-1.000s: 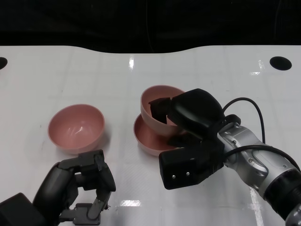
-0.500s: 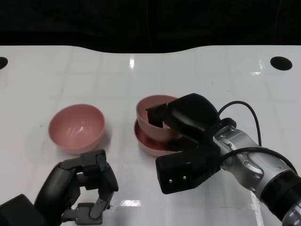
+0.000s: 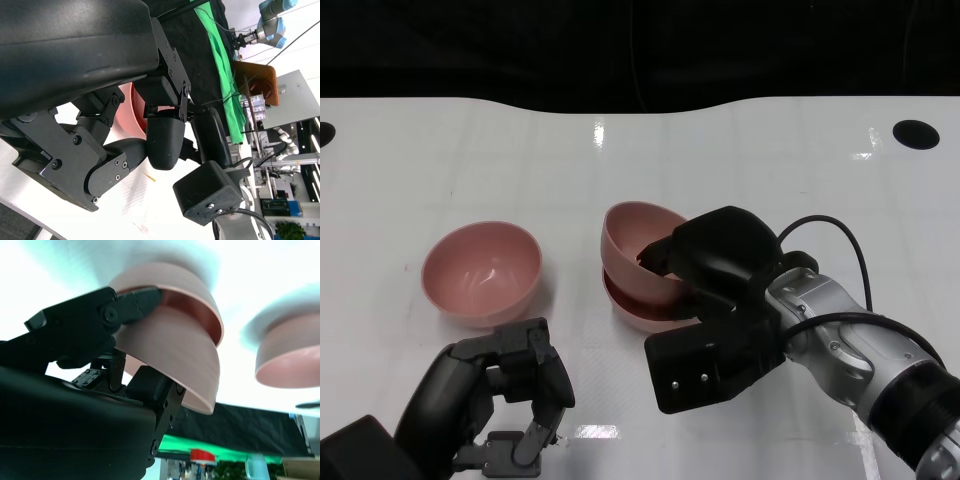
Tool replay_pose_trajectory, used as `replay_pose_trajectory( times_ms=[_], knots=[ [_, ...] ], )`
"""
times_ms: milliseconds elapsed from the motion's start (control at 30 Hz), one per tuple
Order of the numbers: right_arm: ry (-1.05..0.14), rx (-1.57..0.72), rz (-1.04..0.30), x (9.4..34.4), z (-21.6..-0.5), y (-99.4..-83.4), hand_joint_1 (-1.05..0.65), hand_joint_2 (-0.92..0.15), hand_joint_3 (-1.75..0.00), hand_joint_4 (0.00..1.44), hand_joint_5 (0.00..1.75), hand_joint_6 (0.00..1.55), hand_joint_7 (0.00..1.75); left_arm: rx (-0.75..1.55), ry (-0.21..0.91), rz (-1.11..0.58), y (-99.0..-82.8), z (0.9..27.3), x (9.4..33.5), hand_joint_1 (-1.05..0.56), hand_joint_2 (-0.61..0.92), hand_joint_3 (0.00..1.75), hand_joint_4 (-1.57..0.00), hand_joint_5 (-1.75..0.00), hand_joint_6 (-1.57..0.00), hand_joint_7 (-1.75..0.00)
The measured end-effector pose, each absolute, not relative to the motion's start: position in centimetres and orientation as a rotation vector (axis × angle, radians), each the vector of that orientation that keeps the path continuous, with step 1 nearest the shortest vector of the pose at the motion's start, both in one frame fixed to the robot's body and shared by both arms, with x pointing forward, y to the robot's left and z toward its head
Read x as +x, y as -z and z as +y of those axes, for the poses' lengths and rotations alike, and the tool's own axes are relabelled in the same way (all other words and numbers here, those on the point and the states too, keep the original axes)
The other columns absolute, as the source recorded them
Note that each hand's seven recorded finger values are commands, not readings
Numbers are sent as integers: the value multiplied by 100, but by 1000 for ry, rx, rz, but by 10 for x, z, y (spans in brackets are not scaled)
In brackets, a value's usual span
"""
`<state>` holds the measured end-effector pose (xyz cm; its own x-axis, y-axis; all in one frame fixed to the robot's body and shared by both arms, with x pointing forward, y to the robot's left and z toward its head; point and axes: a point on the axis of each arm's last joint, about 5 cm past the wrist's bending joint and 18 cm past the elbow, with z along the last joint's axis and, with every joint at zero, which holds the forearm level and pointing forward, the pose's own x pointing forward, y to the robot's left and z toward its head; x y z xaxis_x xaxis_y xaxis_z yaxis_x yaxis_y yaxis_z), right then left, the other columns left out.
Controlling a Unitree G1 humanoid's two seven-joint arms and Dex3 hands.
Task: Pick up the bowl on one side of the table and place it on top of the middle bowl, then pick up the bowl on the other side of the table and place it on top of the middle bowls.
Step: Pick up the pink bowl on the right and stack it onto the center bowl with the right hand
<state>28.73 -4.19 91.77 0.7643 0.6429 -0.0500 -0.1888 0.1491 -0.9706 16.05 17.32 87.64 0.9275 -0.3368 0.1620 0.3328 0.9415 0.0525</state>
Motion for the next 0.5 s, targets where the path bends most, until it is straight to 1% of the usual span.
replay_pose_trajectory(
  times_ms=[67, 133, 400, 500],
  knots=[
    [-623, -1294, -423, 287, -42, -918, -53, -92, -13, 55, 46, 68, 0, 25, 343, -172, -876, 173, 160, -15, 48, 123, -87, -168, -87, -146],
    [-622, -1295, -425, 287, -42, -919, -54, -92, -14, 55, 45, 67, 0, 25, 343, -174, -876, 173, 160, -17, 48, 122, -87, -168, -87, -146],
    [-623, -1307, -430, 286, -45, -921, -57, -92, -17, 59, 46, 67, 1, 31, 346, -167, -877, 174, 160, -18, 49, 123, -85, -171, -84, -148],
    [-624, -1311, -443, 285, -45, -923, -56, -92, -17, 58, 46, 68, 1, 35, 347, -170, -877, 175, 160, -18, 47, 126, -84, -172, -84, -148]
  ],
)
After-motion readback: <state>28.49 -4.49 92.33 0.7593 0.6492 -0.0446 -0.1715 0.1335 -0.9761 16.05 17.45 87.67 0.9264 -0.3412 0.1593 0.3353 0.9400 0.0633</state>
